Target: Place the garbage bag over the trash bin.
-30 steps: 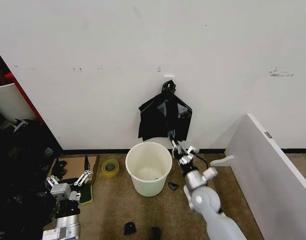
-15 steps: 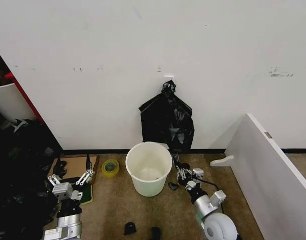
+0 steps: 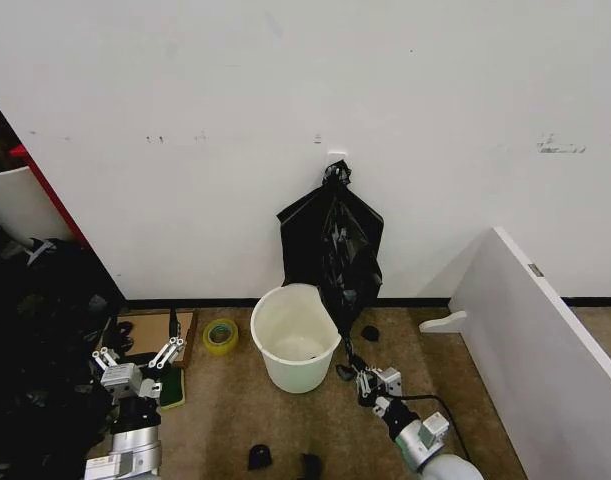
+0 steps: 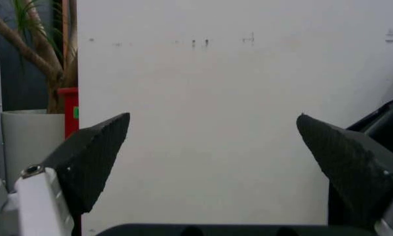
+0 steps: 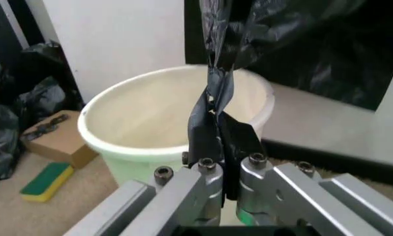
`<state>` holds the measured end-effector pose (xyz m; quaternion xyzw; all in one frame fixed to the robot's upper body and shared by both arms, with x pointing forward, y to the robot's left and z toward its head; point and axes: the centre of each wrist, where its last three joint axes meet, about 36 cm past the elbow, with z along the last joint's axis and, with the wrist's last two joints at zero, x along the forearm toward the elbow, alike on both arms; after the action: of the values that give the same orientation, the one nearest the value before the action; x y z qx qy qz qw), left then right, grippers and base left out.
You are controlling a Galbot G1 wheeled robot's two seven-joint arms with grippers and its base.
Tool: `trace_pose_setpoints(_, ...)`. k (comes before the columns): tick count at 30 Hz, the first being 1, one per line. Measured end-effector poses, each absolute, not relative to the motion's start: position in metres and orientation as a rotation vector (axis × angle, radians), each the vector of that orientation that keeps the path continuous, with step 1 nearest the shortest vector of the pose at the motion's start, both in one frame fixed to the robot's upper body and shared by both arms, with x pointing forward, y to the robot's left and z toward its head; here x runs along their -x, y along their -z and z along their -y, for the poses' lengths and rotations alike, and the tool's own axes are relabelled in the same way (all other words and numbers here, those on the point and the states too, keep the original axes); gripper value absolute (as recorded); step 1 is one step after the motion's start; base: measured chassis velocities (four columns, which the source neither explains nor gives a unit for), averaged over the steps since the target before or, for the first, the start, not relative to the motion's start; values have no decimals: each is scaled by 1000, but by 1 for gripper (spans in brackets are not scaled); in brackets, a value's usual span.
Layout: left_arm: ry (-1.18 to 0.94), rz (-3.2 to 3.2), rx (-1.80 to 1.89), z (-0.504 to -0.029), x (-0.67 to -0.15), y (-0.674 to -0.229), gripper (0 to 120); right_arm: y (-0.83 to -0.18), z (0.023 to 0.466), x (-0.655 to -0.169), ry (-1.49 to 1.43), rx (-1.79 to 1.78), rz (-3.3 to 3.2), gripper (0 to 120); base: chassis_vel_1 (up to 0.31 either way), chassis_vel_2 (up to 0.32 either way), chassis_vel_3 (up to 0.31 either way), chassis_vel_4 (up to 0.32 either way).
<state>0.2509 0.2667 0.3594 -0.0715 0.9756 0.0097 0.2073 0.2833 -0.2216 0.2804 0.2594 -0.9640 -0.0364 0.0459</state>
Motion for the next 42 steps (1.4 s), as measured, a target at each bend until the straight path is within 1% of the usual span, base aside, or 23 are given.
trace_pose_setpoints(2,-25,-2719,199,-266,-252,-359,100,-279,222,-288,75,-816,2985,0,0,0,0,0)
trace_pose_setpoints(4,-24,-2722,198,-265,-253,-359,100,-277,225,-292,22,-875,3026,7,0,0,0,0)
trace_pose_setpoints(5,-24,-2722,198,-265,-253,-359,100,-277,225,-292,22,-875,3026,7,0,0,0,0)
trace_pose_setpoints(10,-24,-2726,195,-264,-257,-360,100,-276,261,-310,-562,-1175,3063,26,0,0,0,0)
trace_pose_setpoints(11,-24,-2727,195,-264,-258,-360,100,-277,266,-311,-634,-1201,3048,31,0,0,0,0)
trace_pose_setpoints(13,-25,-2728,195,-264,-258,-360,100,-278,270,-309,-675,-1216,3036,39,0,0,0,0)
trace_pose_setpoints(14,-25,-2728,195,-264,-258,-360,100,-278,270,-309,-675,-1216,3036,39,0,0,0,0)
trace_pose_setpoints(15,-26,-2729,195,-264,-258,-359,100,-279,271,-308,-680,-1217,3038,45,0,0,0,0)
trace_pose_setpoints(16,-26,-2729,195,-265,-258,-359,100,-279,271,-307,-682,-1215,3043,46,0,0,0,0)
trace_pose_setpoints(17,-27,-2730,196,-265,-259,-359,100,-279,271,-307,-681,-1193,3062,53,0,0,0,0)
trace_pose_setpoints(20,-28,-2732,196,-265,-259,-357,100,-283,260,-311,-651,-1001,3161,64,0,0,0,0)
trace_pose_setpoints(21,-28,-2732,196,-265,-259,-357,100,-283,260,-311,-651,-1001,3161,64,0,0,0,0)
trace_pose_setpoints(22,-29,-2733,196,-265,-259,-357,100,-286,253,-314,-632,-903,3193,70,0,0,0,0)
trace_pose_setpoints(25,-30,-2736,197,-265,-259,-356,100,-293,240,-331,-619,-701,3227,81,0,0,0,0)
trace_pose_setpoints(27,-28,-2740,197,-265,-259,-355,100,-296,237,-346,-646,-637,3232,89,0,0,0,0)
trace_pose_setpoints(28,-28,-2740,197,-265,-259,-355,100,-296,237,-346,-646,-637,3232,89,0,0,0,0)
trace_pose_setpoints(30,-26,-2746,196,-265,-259,-356,100,-300,235,-365,-704,-582,3220,98,0,0,0,0)
trace_pose_setpoints(33,-31,-2742,199,-266,-261,-357,100,-306,230,-382,-764,-555,3199,100,0,0,0,0)
trace_pose_setpoints(37,-37,-2743,204,-269,-263,-355,100,-309,225,-395,-830,-569,3188,99,0,0,0,0)
trace_pose_setpoints(41,-39,-2747,210,-270,-263,-354,100,-310,213,-410,-921,-575,3167,87,0,0,0,0)
trace_pose_setpoints(42,-39,-2747,210,-270,-263,-354,100,-310,213,-410,-921,-575,3167,87,0,0,0,0)
